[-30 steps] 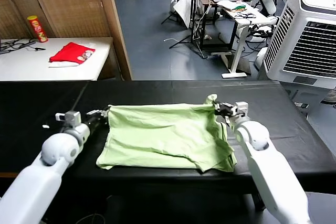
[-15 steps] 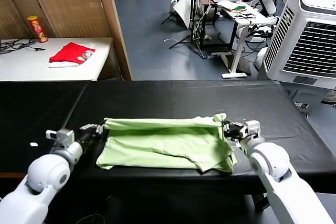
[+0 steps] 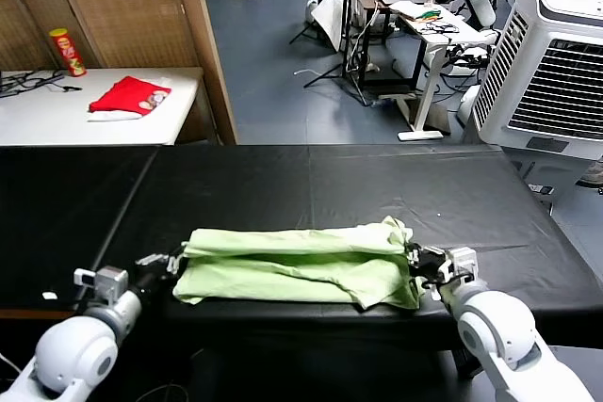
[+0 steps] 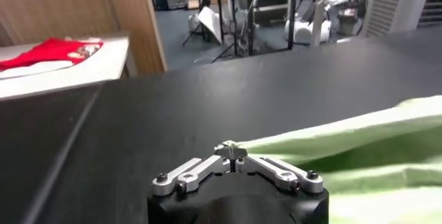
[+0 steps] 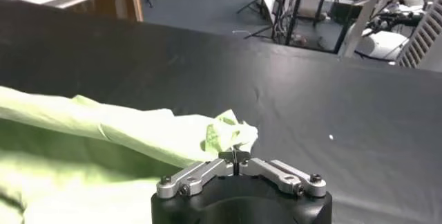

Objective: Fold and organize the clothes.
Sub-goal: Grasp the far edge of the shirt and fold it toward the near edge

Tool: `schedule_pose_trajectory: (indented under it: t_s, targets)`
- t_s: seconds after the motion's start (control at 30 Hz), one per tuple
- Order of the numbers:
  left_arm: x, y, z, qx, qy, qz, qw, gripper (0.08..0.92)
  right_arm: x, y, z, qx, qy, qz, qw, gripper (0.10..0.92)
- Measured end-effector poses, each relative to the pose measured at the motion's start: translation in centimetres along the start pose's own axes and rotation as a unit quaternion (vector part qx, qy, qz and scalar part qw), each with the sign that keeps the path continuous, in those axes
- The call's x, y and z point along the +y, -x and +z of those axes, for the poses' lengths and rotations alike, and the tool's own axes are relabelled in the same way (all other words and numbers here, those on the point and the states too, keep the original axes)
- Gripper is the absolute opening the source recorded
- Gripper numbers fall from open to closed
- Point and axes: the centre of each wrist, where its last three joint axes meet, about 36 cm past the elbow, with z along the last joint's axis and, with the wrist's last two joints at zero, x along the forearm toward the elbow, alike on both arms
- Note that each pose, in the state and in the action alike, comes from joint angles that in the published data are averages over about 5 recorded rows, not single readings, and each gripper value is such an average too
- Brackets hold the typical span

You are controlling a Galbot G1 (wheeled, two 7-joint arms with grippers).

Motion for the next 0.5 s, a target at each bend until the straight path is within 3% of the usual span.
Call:
schedule_pose_trajectory:
  t_s: [0.13, 0.23, 0.4, 0.5]
  targets:
    - [-0.3, -0.4, 0.5, 0.018, 0.006, -0.001, 1.000, 0.127, 0.3, -0.8, 0.3, 0.000, 0.001, -0.008, 1.000, 0.197]
    - [-0.6, -0.7, 0.8, 0.026, 0.007, -0.002, 1.000, 0.186, 0.3, -1.7, 0.3, -0.002, 0.001, -0.012, 1.000, 0.355]
    - [-0.8, -1.6, 0.7, 0.030, 0.002, 0.008, 1.000, 0.453, 0.2, -3.6, -0.2, -0.017, 0.005, -0.016, 1.000, 0.636]
    - [-0.7, -2.0, 0.1, 0.020, -0.012, 0.017, 1.000, 0.619, -0.2, -4.1, -0.8, -0.031, 0.014, -0.011, 0.999, 0.751]
